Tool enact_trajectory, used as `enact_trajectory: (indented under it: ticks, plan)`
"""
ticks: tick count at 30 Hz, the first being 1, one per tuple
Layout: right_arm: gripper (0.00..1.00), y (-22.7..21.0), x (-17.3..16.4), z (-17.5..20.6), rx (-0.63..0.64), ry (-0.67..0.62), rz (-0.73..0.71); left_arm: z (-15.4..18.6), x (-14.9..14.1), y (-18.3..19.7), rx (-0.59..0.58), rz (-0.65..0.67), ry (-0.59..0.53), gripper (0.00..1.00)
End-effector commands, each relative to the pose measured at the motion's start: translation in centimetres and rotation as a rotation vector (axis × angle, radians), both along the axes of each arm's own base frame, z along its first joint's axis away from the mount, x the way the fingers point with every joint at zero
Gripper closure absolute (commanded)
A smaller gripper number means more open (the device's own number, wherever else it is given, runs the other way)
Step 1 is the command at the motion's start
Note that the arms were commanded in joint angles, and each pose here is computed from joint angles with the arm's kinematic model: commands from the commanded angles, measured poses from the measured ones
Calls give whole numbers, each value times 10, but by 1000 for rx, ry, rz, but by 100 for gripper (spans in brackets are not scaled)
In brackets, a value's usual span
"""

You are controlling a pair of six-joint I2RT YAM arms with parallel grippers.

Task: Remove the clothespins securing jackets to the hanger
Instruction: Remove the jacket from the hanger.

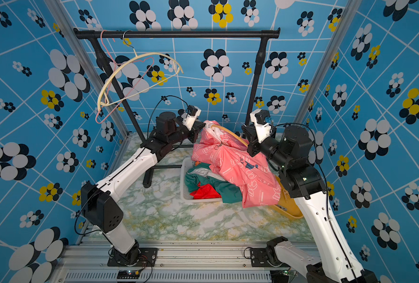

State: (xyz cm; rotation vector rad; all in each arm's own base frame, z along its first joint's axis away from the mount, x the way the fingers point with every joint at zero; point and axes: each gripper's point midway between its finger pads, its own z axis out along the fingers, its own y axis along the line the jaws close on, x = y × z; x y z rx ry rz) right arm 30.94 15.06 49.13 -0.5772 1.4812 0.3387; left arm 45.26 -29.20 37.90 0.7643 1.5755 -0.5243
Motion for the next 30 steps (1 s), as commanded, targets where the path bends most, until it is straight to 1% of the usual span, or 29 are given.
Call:
enact_trajectory:
  ticks: [1, 3, 6, 10, 11, 15, 20, 23, 25, 28, 30]
  plan:
    - [100, -36, -32, 108, 240, -342, -119, 21, 19, 79, -17, 238, -46, 100]
    - [100, -42, -38, 123, 320, -387, -123, 21, 15, 94, -14, 267, -47, 100]
    - [100, -44, -50, 144, 379, -426, -93, 9, 16, 110, 12, 309, -35, 100]
    - [100, -46, -55, 161, 392, -439, -92, -9, 21, 123, 11, 345, -20, 100]
    - [100, -51, -63, 174, 403, -463, -105, -13, 24, 127, 8, 353, -13, 100]
    - [100, -64, -77, 186, 388, -493, -160, -28, 40, 141, 3, 394, 16, 100]
    - [100, -69, -89, 184, 337, -491, -179, -35, 71, 169, -49, 458, 57, 100]
    - [100, -61, -80, 170, 288, -430, -162, -27, 81, 170, -76, 458, 50, 100]
    - [100, -59, -72, 160, 248, -400, -174, -20, 85, 167, -93, 450, 38, 100]
    - [100, -63, -70, 149, 213, -388, -209, -21, 97, 172, -64, 488, 41, 100]
    - [100, -70, -74, 146, 197, -391, -243, -32, 105, 174, -31, 502, 60, 100]
